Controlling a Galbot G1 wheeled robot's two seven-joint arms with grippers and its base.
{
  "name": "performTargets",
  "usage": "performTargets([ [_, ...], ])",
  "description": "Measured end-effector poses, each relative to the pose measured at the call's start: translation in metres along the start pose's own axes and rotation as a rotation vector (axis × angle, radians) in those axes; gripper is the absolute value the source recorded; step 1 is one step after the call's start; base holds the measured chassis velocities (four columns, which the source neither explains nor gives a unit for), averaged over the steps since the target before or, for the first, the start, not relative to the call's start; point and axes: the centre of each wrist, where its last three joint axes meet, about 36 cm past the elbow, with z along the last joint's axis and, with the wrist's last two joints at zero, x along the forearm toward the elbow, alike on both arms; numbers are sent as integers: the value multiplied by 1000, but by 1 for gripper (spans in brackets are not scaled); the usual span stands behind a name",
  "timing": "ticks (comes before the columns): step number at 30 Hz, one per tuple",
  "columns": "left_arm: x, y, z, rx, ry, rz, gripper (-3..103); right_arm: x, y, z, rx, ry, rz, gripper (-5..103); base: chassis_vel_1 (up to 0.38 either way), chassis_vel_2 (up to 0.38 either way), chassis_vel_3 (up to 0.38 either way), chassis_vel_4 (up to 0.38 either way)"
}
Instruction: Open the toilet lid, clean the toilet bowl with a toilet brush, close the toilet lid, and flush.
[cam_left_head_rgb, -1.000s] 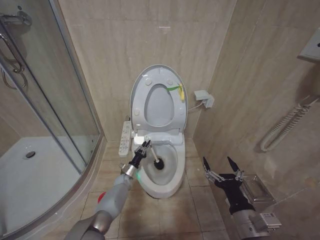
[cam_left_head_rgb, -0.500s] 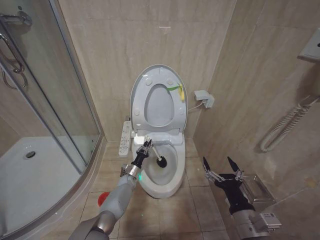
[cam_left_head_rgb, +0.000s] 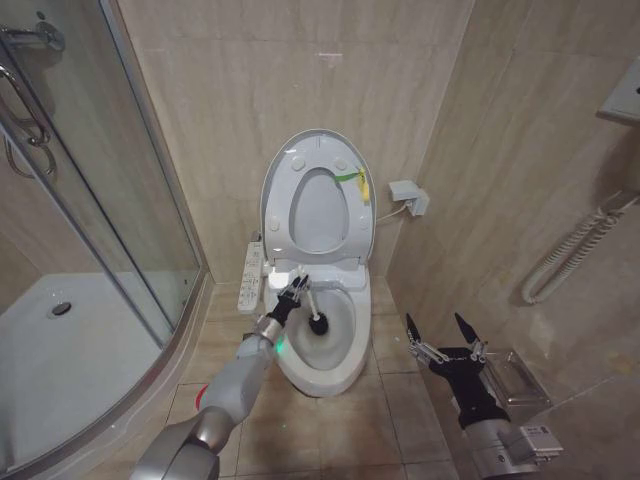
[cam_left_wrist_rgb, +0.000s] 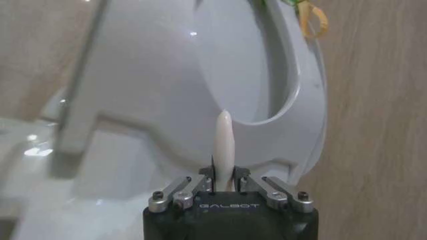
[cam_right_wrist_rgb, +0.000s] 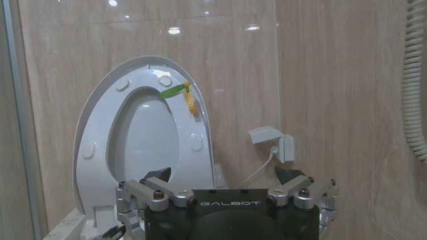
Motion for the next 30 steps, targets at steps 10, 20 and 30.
performTargets([
  [10, -24, -23, 1, -11, 29, 91, 19, 0, 0, 0, 0, 0, 0, 100, 0, 0, 0, 0],
  [20, -10, -47, 22, -90, 110, 323, 19, 0, 0, 0, 0, 0, 0, 100, 0, 0, 0, 0],
  [30, -1, -12, 6, -203, 161, 407, 19, 0, 0, 0, 0, 0, 0, 100, 0, 0, 0, 0],
])
